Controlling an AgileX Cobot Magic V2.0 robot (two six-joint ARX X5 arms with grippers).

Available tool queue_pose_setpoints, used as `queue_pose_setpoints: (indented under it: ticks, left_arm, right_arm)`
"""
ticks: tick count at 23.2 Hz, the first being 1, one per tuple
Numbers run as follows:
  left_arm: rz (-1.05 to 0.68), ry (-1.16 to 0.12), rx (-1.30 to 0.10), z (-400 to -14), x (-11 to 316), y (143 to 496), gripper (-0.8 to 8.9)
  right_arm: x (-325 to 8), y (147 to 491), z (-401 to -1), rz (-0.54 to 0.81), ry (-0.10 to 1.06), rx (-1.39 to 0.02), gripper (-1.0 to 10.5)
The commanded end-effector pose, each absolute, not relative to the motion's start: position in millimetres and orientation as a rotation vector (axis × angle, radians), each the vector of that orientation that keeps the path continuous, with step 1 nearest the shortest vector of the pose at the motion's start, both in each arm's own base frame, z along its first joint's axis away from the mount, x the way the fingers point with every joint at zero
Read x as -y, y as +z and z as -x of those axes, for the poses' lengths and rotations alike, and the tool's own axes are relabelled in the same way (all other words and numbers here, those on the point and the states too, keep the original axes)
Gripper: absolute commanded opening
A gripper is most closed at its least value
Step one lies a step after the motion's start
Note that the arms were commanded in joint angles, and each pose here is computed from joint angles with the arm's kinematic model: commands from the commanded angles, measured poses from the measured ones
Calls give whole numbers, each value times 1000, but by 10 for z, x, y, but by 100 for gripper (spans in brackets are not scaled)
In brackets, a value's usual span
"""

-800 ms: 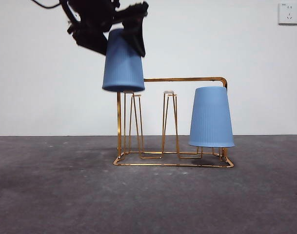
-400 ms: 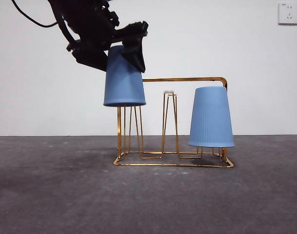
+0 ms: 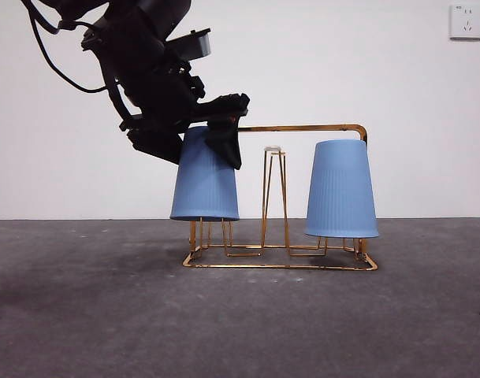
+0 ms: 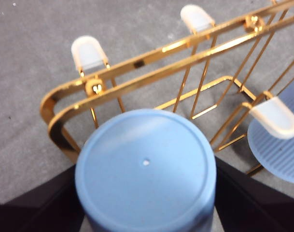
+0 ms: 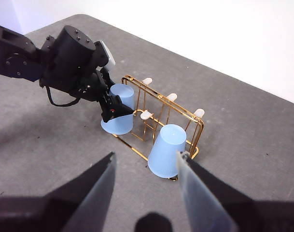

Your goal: Pick up cup 1,put cup 1 in the cup rack,pick up cup 2,put cup 2 in the cup rack

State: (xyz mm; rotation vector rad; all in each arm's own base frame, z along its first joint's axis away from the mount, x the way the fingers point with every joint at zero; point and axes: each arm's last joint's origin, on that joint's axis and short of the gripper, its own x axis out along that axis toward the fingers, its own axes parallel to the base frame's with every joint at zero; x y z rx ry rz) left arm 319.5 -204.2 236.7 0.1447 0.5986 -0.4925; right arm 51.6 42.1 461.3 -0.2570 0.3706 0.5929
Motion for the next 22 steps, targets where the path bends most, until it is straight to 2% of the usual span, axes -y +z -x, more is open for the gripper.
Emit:
queue_pose_setpoints:
  ticks: [1, 11, 12, 16, 17, 22]
  left_arm:
    - [-140, -488, -624, -3216, 2057, 2269, -6]
    - [-127, -468, -671, -3227, 2046, 2192, 16]
    - [-122, -463, -679, -3228, 2036, 2187, 59]
    - [-105, -449, -717, -3221, 2009, 2164, 442]
    - [-105, -448, -725, -3216, 2007, 2158, 508]
    - [-115, -445, -772, -3190, 1991, 2125, 536]
  right_arm:
    - [-424, 4606, -520, 245, 588, -373, 216]
    - [-425, 4607, -520, 244, 588, -372, 216]
    - [-425, 4607, -520, 244, 588, -372, 216]
    - [-425, 4608, -520, 244, 588, -371, 216]
    - [-425, 4607, -520, 245, 588, -371, 216]
    - [-425, 4608, -520, 245, 588, -371, 216]
